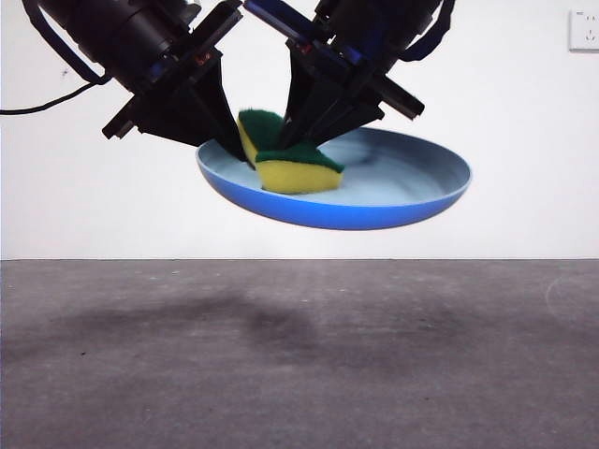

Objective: Pick up the plate,pick up the cloth,clean the plate with the cloth

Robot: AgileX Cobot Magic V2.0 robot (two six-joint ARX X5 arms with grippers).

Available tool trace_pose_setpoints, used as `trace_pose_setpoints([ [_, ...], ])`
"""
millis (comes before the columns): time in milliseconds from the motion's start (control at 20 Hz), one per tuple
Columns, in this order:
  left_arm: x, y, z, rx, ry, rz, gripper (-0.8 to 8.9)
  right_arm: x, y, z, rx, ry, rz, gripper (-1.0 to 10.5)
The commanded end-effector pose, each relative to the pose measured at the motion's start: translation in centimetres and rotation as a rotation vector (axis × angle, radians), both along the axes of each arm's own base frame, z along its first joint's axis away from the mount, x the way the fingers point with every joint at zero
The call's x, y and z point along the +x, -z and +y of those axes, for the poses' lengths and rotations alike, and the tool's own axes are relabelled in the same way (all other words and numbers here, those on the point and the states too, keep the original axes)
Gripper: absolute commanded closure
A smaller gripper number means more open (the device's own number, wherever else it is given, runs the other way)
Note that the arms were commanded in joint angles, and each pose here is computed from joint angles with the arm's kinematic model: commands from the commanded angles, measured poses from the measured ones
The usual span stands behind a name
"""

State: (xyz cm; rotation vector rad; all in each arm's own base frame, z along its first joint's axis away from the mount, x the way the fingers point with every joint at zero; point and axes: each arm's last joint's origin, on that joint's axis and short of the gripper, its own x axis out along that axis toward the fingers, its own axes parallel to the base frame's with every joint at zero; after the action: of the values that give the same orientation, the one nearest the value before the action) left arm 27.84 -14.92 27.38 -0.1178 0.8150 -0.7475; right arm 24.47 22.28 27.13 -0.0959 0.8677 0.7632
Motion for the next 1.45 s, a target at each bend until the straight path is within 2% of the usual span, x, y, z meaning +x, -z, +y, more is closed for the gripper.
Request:
trace_pose_setpoints([
  [50,0.6,-0.6,0.7,-0.055,-0.025,-0.03,8.21,-0.6,1.5,-0.6,-0.106,-0.003,0.094,9.6],
  [150,1.0,-0.6,1.5,-0.045,-0.055,-0.034,8.21,-1.0,1.5,-1.1,-0.176,0.02,0.093,9.6],
  [200,1.2,-0.5,1.9,-0.006,-0.086,-0.052,8.21,-1.2,1.0,-1.4,-0.193,0.044,0.067,9.6],
  [400,1.4,0.2,2.7,0.216,-0.198,-0.109,8.21,-2.8,-2.6,-3.0,-0.124,0.076,-0.045,9.6],
  [600,1.9,1.2,2.9,0.313,-0.231,-0.11,8.21,-4.2,-5.2,-4.6,-0.107,0.148,-0.159,9.6],
  [900,3.8,5.0,2.9,0.373,-0.225,-0.008,8.21,-6.7,-8.6,-7.0,-0.038,0.213,-0.283,9.6],
  [1000,4.9,7.4,2.9,0.403,-0.224,0.039,8.21,-7.8,-9.7,-8.1,-0.016,0.242,-0.323,9.6],
  [1150,6.0,10.2,3.3,0.507,-0.272,0.077,8.11,-9.1,-10.5,-9.5,-0.024,0.286,-0.361,9.6],
  [1200,6.1,10.6,3.5,0.522,-0.284,0.084,7.79,-9.2,-10.5,-9.6,-0.04,0.303,-0.366,9.6],
  [1350,6.2,10.4,3.6,0.514,-0.293,0.071,4.27,-8.9,-10.2,-9.8,-0.109,0.37,-0.385,9.6],
  [1450,6.3,9.7,3.6,0.495,-0.3,0.04,4.04,-8.2,-9.7,-9.3,-0.143,0.389,-0.383,9.6],
])
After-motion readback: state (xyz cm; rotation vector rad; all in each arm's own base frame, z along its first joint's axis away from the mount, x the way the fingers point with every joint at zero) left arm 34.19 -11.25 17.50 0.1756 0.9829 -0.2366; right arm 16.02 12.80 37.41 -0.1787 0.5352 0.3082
